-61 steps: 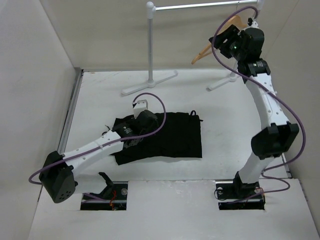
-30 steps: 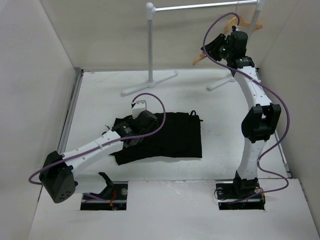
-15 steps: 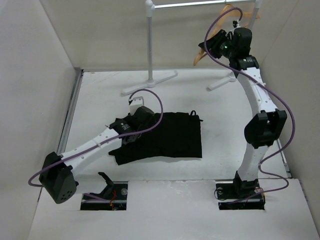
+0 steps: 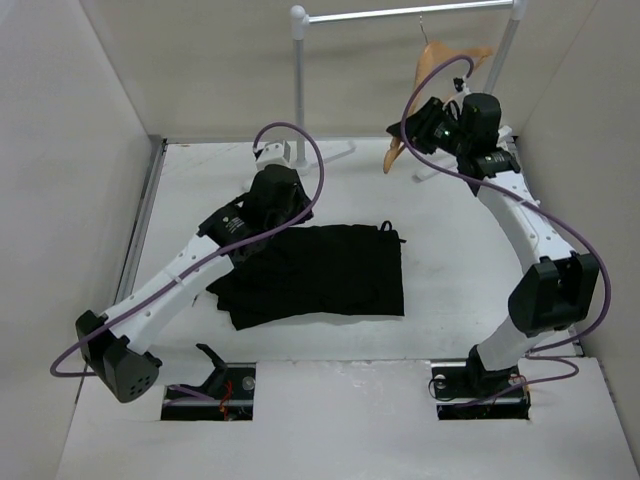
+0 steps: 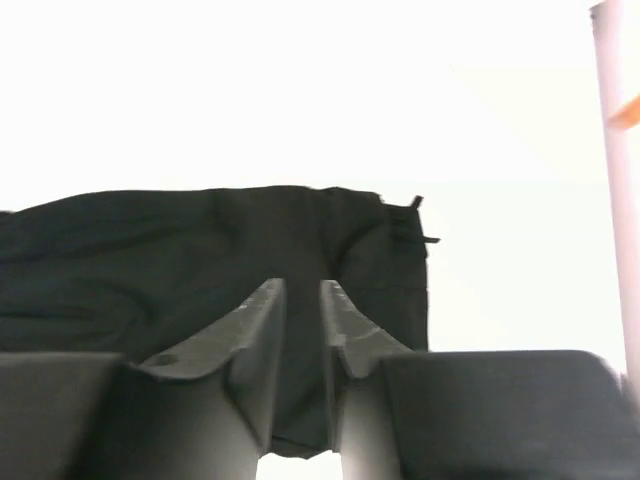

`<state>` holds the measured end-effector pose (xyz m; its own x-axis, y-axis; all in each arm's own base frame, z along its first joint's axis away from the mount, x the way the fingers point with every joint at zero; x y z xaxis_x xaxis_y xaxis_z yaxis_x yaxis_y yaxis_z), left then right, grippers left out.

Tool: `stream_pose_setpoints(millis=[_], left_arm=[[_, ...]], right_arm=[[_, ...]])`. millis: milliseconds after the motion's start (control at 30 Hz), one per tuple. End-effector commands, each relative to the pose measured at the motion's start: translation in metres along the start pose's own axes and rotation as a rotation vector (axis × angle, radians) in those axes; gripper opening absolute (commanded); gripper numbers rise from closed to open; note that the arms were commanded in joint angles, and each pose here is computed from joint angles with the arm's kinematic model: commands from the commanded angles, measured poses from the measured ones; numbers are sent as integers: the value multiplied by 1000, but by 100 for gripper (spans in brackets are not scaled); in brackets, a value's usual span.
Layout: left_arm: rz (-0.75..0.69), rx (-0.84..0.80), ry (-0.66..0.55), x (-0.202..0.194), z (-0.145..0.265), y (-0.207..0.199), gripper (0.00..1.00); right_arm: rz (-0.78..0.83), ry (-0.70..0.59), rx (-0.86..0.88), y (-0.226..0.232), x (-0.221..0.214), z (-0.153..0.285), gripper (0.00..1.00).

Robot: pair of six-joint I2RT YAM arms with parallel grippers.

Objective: Place the trousers on the hanger
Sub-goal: Pick up the hanger from the clothesline, then place the trousers on the hanger.

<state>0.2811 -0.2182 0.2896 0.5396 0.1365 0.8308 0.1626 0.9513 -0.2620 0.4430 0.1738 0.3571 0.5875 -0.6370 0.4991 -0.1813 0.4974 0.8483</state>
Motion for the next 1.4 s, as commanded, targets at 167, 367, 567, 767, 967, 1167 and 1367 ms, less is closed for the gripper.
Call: stream_pose_setpoints(millis=[167, 367, 567, 767, 967, 1167, 1367], left_arm=[[42, -198, -154, 68, 24, -55, 8], [8, -285, -218, 73, 24, -90, 23], [-43, -391, -178, 44, 16, -150, 58], [-94, -455, -130, 20, 8, -195, 60], [-112, -419, -100, 5, -21, -204, 56], [-129, -367, -85, -7, -48, -207, 48], [-149, -355, -68, -18, -63, -214, 12]], right_arm=[[96, 1, 135, 31, -36, 47, 21], [60, 58, 96, 7, -91, 86, 20], [25, 115, 36, -24, -137, 117, 20], [-2, 158, -9, -48, -169, 135, 20], [-15, 200, -7, -50, -190, 145, 21], [-30, 232, 8, -48, -205, 153, 21], [-39, 251, -5, -52, -215, 166, 21]])
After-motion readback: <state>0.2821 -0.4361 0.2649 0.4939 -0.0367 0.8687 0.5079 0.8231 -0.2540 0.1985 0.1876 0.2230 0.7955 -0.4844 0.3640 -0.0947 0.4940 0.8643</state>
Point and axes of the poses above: each gripper's point midway between its finger pads, its own z axis back along the fingers, its own y axis along the line the jaws close on, x = y × z, the point moved 3 cm from there along z, back along the fingers, and after that the axes turned 10 degrees about -z, right-handed, at the moved point
